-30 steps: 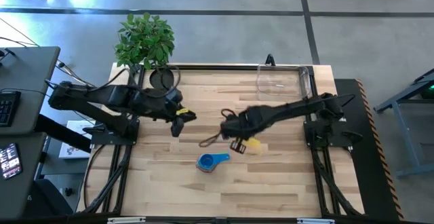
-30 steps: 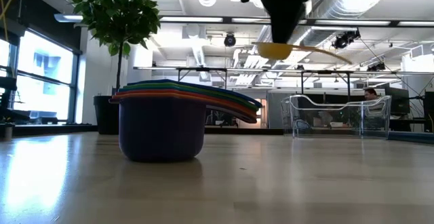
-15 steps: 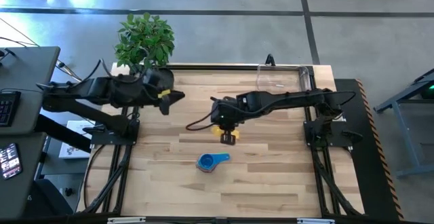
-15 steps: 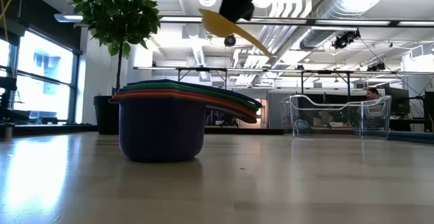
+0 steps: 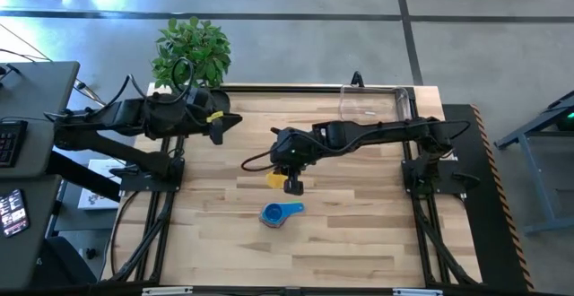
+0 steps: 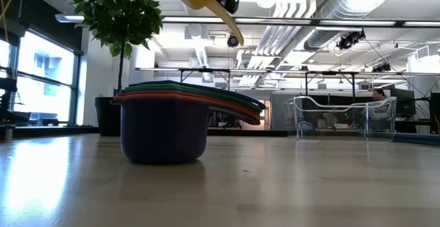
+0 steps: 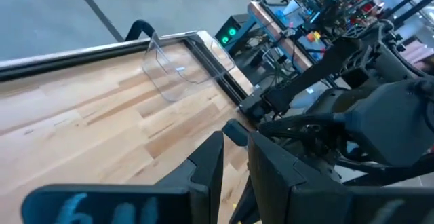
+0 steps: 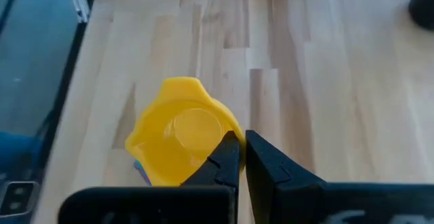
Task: Nest measuring cups in basket
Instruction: Stack the yellow measuring cup on top of the blue measuring cup
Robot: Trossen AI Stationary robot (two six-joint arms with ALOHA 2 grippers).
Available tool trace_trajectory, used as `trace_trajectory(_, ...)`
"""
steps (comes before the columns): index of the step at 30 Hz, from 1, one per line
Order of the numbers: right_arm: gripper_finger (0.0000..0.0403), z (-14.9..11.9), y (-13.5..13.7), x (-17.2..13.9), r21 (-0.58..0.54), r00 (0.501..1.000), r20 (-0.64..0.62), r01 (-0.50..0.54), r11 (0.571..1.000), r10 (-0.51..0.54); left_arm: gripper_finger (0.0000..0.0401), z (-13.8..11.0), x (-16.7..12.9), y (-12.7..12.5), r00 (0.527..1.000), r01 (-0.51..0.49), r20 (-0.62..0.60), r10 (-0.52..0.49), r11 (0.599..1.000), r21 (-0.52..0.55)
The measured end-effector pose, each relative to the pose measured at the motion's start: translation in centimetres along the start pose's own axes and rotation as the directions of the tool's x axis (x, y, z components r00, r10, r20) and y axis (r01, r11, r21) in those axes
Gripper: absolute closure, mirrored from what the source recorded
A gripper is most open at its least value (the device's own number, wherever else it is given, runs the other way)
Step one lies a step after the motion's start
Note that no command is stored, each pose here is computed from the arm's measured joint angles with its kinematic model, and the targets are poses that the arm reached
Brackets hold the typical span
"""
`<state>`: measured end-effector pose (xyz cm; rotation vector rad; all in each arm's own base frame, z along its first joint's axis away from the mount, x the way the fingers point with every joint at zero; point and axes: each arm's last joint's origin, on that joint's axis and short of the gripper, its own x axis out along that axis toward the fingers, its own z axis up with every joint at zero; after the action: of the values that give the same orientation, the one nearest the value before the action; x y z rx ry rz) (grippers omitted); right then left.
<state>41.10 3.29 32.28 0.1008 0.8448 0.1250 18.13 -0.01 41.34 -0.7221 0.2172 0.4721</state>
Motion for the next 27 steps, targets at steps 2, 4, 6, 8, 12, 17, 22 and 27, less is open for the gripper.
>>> trace_trajectory(2,0.0403,0.0,0.1,0.2,0.021,1.0,-0.006,-0.02,1.0,0.02,0.0341,0.0,0.0,0.0,1.0,0.0,-0.002,0.0,1.0,-0.022)
trace_trajectory(4,0.0403,-0.3,0.2,0.3,0.038,0.999,-0.03,-0.028,0.999,0.029,0.0341,-0.1,0.2,-0.1,1.0,0.001,-0.011,-0.002,1.0,-0.025)
trace_trajectory(6,0.0403,-0.7,0.3,0.3,0.038,0.997,-0.075,-0.016,0.999,0.018,0.0341,-0.6,0.6,-0.2,0.999,0.001,-0.052,-0.002,1.0,-0.019)
trace_trajectory(8,0.0403,-1.5,0.3,0.2,0.023,0.989,-0.148,0.031,0.999,-0.027,0.0341,-1.4,1.2,-0.3,0.993,-0.022,-0.118,0.019,0.999,-0.027)
trace_trajectory(12,0.0403,-2.6,-0.1,-0.2,-0.033,0.957,-0.257,0.131,0.991,-0.135,0.0341,-3.6,2.5,-0.6,0.965,-0.096,-0.243,0.095,0.995,0.007)
trace_trajectory(17,0.0403,-3.0,-0.4,-0.4,-0.061,0.943,-0.302,0.128,0.99,-0.141,0.0341,-6.7,4.7,-1.4,0.916,-0.174,-0.357,0.184,0.983,0.061)
trace_trajectory(22,0.0403,-3.1,-0.9,-0.5,-0.075,0.938,-0.314,0.13,0.989,-0.147,0.0341,-10.0,6.3,-2.2,0.838,-0.2,-0.495,0.229,0.973,0.113)
trace_trajectory(27,0.0403,-3.0,-1.6,-0.6,-0.08,0.937,-0.313,0.136,0.987,-0.155,0.0341,-12.9,7.4,-2.8,0.763,-0.25,-0.583,0.279,0.959,0.132)
